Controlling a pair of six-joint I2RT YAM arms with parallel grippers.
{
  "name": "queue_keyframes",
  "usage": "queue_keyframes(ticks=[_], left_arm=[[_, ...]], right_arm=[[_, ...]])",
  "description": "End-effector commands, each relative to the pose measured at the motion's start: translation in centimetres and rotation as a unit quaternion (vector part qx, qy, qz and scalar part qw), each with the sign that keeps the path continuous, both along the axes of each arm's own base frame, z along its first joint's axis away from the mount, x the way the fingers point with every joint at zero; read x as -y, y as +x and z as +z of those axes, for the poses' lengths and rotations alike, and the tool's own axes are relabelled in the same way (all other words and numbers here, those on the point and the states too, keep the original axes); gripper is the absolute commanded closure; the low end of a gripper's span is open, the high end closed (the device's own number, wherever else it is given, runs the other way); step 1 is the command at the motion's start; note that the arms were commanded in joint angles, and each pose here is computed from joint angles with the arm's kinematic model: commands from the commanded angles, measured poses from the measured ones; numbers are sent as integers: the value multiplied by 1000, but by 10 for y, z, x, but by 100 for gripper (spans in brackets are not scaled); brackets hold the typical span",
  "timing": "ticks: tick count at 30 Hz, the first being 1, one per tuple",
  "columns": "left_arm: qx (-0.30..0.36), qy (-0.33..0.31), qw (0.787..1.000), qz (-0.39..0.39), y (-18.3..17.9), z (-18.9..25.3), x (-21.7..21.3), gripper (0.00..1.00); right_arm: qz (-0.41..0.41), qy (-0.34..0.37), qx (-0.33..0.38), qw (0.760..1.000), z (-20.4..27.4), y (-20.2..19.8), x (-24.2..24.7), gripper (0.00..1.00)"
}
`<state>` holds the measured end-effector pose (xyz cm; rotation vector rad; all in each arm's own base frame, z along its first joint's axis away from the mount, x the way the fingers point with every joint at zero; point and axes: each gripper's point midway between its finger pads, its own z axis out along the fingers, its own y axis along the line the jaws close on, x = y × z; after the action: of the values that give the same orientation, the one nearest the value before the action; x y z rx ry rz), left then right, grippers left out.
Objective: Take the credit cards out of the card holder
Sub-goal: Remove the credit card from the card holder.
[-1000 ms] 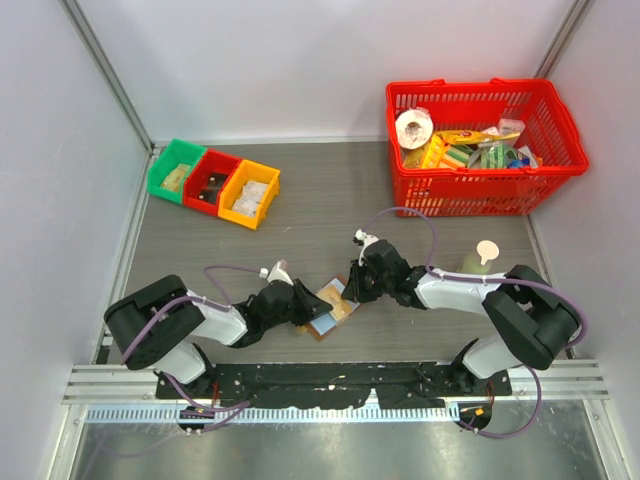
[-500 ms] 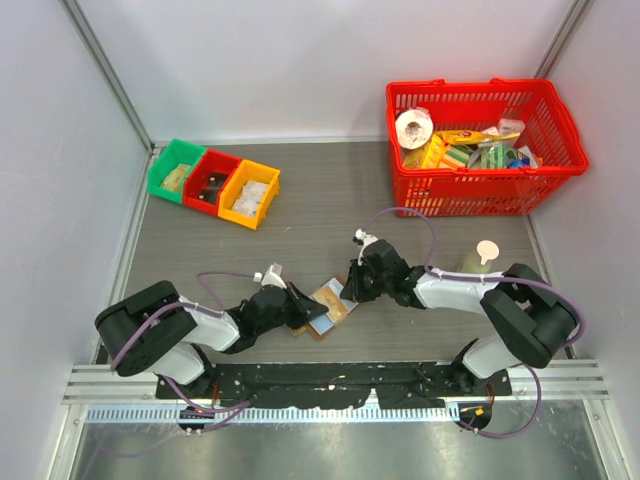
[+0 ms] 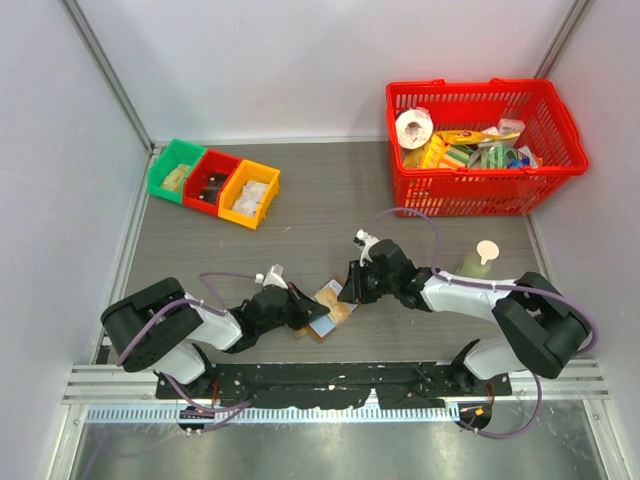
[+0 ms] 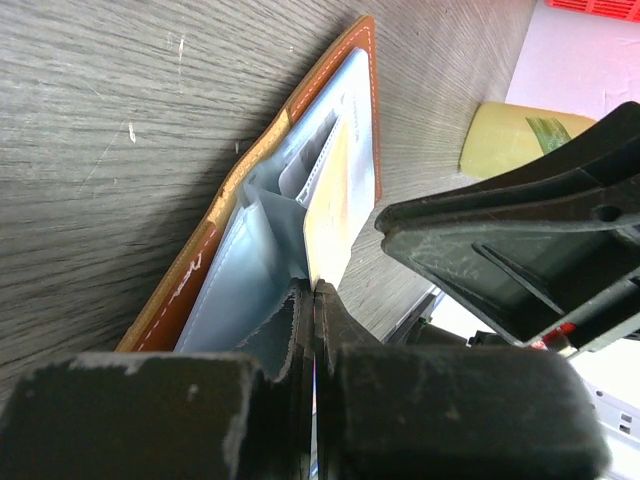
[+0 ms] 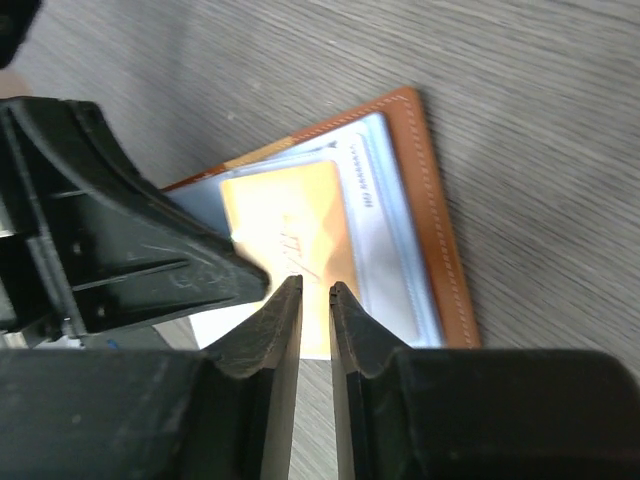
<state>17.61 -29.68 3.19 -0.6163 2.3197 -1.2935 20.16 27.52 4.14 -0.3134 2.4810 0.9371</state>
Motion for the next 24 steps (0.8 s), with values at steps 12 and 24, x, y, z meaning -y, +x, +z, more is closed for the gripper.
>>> queue_keyframes(ticks=[12,24], left_arm=[[5,-9,1000,1,4,5,5,100],[-11,-28,999,22,3,7,-1,99]], right_arm=[[-4,16,-34,999,-20,0,-2,79],[-41,-69,-95,992,-63,-18,34,82]])
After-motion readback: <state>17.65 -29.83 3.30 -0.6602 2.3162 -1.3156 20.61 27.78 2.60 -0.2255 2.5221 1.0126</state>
